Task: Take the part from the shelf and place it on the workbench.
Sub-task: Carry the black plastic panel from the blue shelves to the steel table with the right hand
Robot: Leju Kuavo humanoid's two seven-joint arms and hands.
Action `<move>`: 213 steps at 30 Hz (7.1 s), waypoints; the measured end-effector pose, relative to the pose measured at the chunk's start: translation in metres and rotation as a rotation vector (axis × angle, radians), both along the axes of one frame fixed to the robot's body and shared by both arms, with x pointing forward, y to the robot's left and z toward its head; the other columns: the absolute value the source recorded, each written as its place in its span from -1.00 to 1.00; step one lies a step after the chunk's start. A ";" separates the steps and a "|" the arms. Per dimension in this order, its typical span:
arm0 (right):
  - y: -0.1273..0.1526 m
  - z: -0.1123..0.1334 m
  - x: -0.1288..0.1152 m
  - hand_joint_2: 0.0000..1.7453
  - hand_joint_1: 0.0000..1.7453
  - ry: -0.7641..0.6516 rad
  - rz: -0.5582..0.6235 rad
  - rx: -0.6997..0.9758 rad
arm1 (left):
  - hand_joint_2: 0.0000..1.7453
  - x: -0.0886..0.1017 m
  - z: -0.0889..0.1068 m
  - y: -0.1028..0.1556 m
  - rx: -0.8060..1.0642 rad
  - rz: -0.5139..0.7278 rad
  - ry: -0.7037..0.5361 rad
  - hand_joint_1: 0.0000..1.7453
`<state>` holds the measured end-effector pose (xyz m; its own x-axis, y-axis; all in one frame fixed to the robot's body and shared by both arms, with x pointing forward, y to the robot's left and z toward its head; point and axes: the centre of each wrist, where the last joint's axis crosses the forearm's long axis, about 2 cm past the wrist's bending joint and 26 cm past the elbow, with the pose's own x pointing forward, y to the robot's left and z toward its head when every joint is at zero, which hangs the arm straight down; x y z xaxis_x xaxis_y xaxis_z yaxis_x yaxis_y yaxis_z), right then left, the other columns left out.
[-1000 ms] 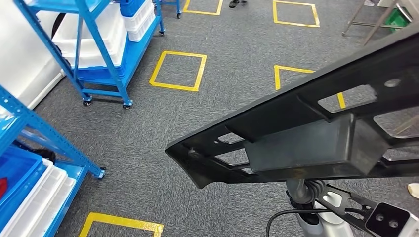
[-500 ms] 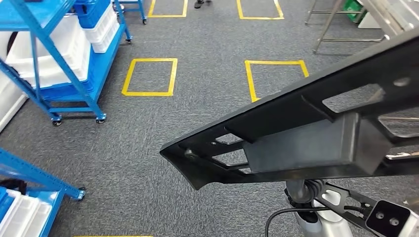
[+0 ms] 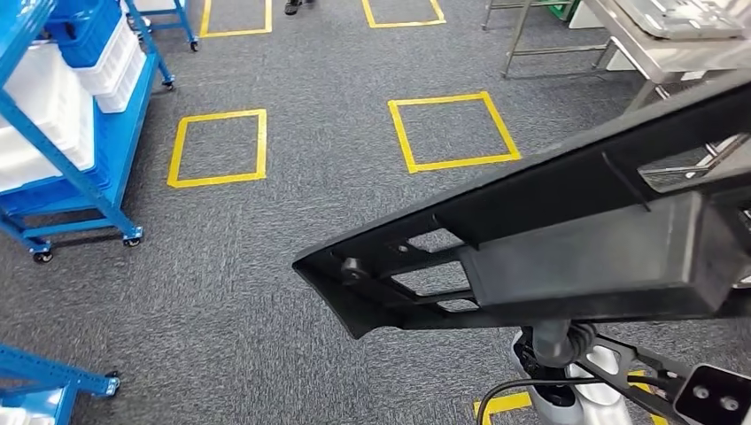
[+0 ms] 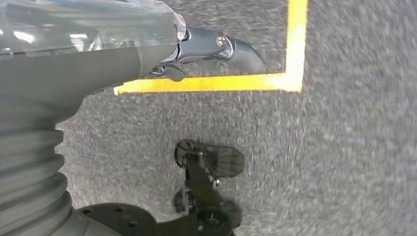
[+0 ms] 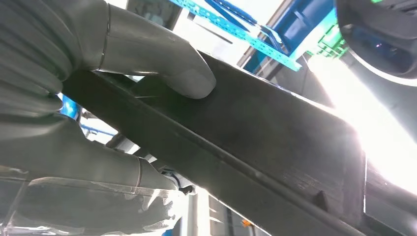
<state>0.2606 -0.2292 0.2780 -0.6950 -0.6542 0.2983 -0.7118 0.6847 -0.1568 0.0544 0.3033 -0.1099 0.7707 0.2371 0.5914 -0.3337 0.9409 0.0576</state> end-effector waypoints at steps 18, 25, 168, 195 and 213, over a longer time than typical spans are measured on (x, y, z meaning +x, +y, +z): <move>0.008 0.013 -0.019 1.00 1.00 -0.076 0.043 0.061 | 1.00 -0.001 0.000 0.002 0.042 0.000 -0.005 -1.00; 0.000 0.010 -0.020 1.00 1.00 -0.066 0.041 0.069 | 1.00 -0.005 0.000 0.021 0.082 0.060 0.030 -1.00; 0.001 -0.032 0.014 1.00 1.00 0.178 -0.081 0.019 | 1.00 -0.007 0.000 0.015 -0.059 0.133 0.082 -1.00; 0.012 -0.026 0.018 1.00 1.00 0.171 -0.080 0.031 | 1.00 -0.006 0.000 0.016 -0.052 0.121 0.068 -1.00; 0.015 -0.023 0.019 1.00 1.00 0.179 -0.090 0.052 | 1.00 -0.009 0.000 0.020 -0.038 0.119 0.080 -1.00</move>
<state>0.2799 -0.2147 0.2547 -0.6900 -0.6097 0.3900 -0.6610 0.7504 0.0036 0.0452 0.3235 -0.1103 0.7803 0.3506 0.5179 -0.4386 0.8971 0.0534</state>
